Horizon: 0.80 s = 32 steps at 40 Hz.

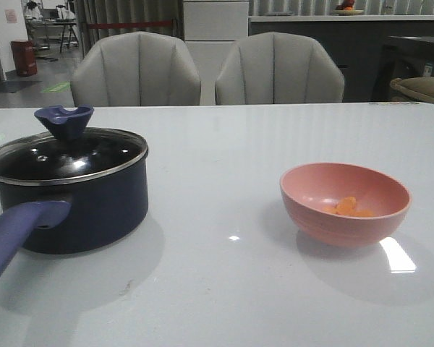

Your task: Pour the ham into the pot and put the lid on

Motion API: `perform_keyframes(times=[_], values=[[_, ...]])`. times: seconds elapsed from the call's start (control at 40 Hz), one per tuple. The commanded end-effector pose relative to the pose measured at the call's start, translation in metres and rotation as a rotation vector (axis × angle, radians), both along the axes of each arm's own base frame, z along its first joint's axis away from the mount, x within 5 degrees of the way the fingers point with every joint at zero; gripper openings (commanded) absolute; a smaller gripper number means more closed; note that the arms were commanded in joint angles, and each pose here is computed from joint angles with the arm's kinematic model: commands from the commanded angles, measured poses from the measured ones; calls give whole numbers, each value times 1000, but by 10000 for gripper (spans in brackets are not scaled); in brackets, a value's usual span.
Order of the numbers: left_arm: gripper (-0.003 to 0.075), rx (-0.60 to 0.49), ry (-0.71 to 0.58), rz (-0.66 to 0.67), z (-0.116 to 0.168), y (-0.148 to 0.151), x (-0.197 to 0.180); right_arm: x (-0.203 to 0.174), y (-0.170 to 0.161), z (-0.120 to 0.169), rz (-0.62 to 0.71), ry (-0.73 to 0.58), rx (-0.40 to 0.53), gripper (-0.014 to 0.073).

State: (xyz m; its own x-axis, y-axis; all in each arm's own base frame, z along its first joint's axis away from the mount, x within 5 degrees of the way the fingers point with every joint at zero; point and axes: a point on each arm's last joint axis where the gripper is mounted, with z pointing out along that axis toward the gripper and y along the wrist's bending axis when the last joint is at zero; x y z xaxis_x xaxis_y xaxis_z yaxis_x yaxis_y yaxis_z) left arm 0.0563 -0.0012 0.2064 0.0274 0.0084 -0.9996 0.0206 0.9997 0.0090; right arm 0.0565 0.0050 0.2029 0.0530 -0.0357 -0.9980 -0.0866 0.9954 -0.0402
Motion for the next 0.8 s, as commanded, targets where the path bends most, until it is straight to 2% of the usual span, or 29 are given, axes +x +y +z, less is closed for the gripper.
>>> perform_keyframes(times=[0.0, 0.125, 0.25, 0.375, 0.475, 0.6, 0.7, 0.774], values=[[113, -4, -83, 5, 2, 0, -1, -3, 0, 9, 0, -101, -3, 139], [113, -6, -167, 7, 9, 1, -2, -3, 0, 9, 0, -101, -3, 139], [113, -10, -363, 13, 26, 1, -7, -3, 0, 9, 0, -101, -3, 139], [113, -27, -443, 15, 47, 2, -13, -3, 0, 9, 0, -101, -3, 139], [113, -43, -380, 8, 71, 2, -16, -3, 0, 9, 0, -101, -3, 139], [113, -41, -213, -2, 90, 0, -8, -3, 0, 9, 0, -101, -3, 139], [113, -82, -61, -15, 95, -1, 5, -3, 0, 9, 0, -101, -3, 139], [113, -82, -13, -15, 95, -1, 13, -3, 0, 9, 0, -101, -3, 139]])
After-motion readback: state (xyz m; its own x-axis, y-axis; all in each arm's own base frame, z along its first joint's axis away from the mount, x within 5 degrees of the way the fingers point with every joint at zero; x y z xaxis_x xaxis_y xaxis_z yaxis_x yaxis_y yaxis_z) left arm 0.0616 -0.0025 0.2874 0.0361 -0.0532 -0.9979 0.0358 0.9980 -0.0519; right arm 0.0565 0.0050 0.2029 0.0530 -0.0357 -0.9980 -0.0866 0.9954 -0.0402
